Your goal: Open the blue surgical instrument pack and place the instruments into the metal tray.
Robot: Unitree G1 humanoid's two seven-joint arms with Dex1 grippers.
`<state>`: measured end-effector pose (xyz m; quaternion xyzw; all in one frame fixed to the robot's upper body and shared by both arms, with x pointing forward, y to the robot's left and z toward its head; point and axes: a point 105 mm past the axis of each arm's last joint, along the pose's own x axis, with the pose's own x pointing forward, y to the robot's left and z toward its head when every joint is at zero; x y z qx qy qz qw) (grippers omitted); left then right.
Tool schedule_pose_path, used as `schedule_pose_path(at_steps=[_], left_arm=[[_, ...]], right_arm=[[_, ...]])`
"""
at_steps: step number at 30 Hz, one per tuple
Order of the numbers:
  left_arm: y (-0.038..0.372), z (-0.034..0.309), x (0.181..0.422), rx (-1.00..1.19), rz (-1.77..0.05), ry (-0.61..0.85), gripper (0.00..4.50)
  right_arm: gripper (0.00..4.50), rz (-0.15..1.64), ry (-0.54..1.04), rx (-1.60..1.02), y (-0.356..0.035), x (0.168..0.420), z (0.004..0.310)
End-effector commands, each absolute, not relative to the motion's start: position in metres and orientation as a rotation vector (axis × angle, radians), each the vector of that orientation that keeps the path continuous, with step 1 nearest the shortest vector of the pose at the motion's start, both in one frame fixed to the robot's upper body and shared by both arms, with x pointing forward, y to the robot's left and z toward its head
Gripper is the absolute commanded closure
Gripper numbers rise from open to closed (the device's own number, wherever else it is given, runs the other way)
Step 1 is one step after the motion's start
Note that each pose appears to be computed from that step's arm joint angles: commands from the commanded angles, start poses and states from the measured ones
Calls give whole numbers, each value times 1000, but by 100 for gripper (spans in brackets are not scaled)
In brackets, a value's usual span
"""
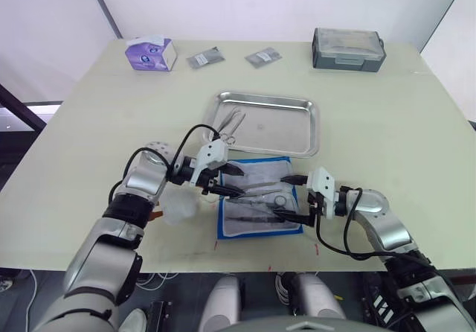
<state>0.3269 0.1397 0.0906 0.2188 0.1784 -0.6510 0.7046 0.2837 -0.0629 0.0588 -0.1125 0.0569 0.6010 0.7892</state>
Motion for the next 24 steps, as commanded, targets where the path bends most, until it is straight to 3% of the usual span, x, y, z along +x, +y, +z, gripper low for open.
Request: schedule_pose_path(at_steps=[1, 6, 7, 9, 13, 24], left_arm=[[141, 74, 318, 529, -1474, 449, 169], [137, 69, 319, 521, -1468, 438, 169], [137, 68, 319, 516, -1468, 440, 191], [138, 63, 316, 534, -1484, 449, 249], [135, 63, 309, 480, -1534, 445, 442], [139, 78, 315, 469, -1527, 411, 447]], right_arm=[[0, 1300, 267, -223, -68, 274, 27], [0, 1295, 262, -221, -67, 275, 28], [0, 1294, 261, -219, -67, 275, 28], [0, 1294, 261, -218, -66, 275, 27], [0, 1295, 259, -216, -65, 275, 27], [0, 1304, 271, -210, -63, 274, 26]])
